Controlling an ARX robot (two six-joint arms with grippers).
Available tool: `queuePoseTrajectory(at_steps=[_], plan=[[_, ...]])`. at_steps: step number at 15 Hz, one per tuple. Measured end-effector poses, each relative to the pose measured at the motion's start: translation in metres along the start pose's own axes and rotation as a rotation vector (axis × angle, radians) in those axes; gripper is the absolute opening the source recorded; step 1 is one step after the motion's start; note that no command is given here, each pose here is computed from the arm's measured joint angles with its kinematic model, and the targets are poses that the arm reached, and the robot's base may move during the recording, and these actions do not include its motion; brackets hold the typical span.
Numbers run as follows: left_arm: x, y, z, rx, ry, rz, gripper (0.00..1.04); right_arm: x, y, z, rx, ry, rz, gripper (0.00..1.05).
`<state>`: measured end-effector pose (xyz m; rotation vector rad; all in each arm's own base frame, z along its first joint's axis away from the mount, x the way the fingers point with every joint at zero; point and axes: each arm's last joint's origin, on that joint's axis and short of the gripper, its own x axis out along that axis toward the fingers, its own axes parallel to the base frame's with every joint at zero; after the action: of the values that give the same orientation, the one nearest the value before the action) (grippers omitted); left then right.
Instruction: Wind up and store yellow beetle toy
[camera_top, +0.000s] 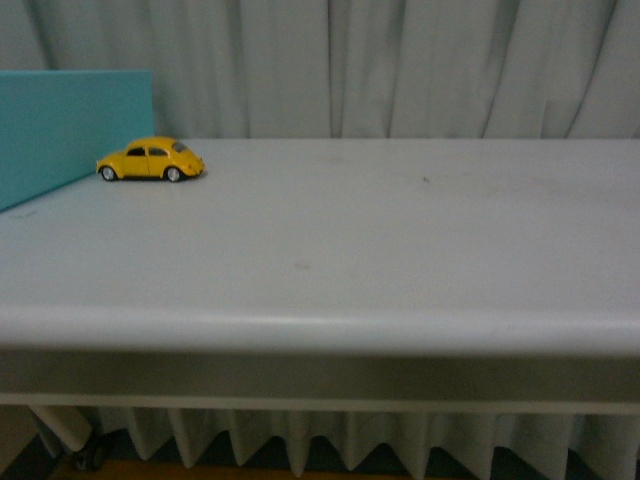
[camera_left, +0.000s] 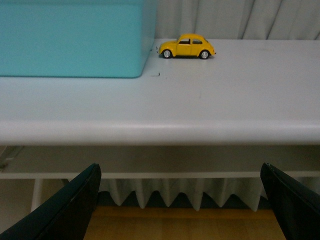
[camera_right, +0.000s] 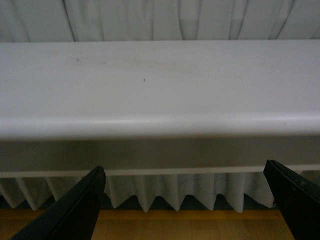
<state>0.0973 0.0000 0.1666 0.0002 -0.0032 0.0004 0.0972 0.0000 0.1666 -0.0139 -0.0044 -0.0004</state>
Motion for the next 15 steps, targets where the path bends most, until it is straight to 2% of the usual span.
queuePoseTrajectory(at_steps=[15], plan=[[0.0000, 0.0000, -0.0003, 0.000, 0.003, 0.000, 0.98, 0.0000, 0.0000, -0.0002, 0.002, 0.002, 0.000, 0.98]])
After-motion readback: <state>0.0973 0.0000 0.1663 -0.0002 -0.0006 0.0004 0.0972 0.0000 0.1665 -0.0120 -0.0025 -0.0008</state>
